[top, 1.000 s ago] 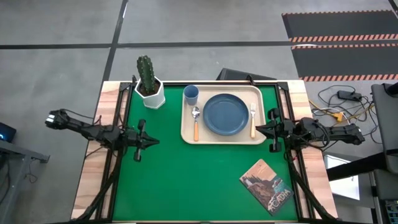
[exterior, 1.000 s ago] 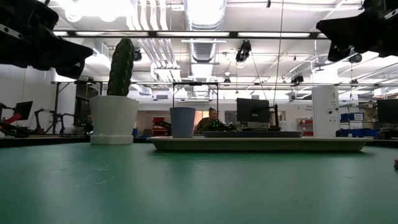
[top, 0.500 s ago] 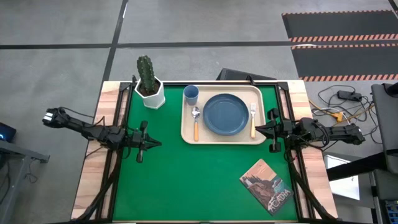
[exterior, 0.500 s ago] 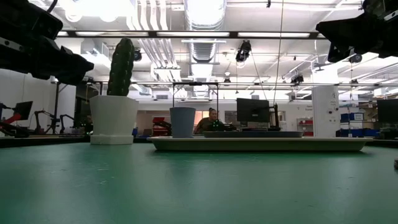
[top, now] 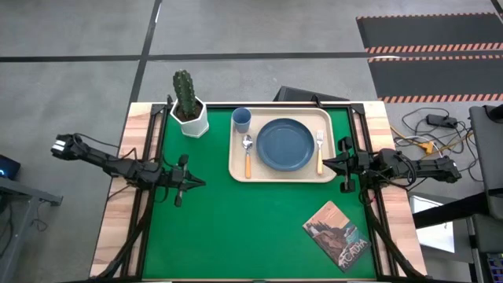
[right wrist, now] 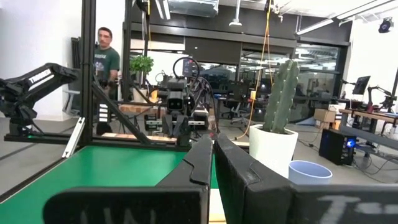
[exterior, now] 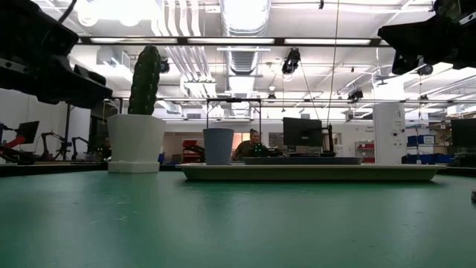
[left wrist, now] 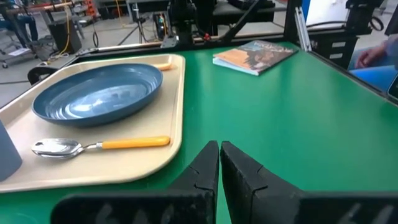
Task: Pick and place plate/cup/fork/spoon on tray
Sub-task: Return to Home Position
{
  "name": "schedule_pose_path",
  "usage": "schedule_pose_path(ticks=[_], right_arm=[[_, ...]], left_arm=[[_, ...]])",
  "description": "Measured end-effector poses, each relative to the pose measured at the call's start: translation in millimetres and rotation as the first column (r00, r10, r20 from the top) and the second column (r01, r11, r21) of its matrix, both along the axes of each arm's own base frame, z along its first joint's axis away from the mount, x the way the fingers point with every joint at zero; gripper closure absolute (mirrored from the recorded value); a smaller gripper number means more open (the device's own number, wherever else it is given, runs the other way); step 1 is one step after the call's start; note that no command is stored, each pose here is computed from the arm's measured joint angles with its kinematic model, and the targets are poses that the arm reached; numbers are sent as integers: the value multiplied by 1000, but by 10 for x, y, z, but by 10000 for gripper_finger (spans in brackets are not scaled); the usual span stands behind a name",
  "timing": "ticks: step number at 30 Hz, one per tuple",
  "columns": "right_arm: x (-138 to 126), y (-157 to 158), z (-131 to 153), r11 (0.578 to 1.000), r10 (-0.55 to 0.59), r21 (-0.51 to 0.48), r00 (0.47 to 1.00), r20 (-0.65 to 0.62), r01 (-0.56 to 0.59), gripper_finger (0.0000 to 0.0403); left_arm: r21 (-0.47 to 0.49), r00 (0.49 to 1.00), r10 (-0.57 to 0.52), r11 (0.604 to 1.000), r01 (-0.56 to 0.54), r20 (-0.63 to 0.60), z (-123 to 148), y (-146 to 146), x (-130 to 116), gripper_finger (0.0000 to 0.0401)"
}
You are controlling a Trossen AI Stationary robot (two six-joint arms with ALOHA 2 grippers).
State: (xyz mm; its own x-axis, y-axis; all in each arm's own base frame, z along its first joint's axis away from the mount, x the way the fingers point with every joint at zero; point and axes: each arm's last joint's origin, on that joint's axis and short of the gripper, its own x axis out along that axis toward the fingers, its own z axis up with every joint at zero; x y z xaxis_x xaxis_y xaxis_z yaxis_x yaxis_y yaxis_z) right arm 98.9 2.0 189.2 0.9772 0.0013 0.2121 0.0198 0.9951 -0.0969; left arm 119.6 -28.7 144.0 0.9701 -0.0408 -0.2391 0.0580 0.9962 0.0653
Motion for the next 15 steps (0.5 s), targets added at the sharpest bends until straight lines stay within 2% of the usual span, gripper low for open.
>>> schedule_pose_path(ticks=[15], right_arm=[[-1, 0, 4, 1000, 0, 0, 1000, 1, 0, 394]], left_arm=[[21, 998, 1, 1000, 1, -69, -75, -7, 25, 401]])
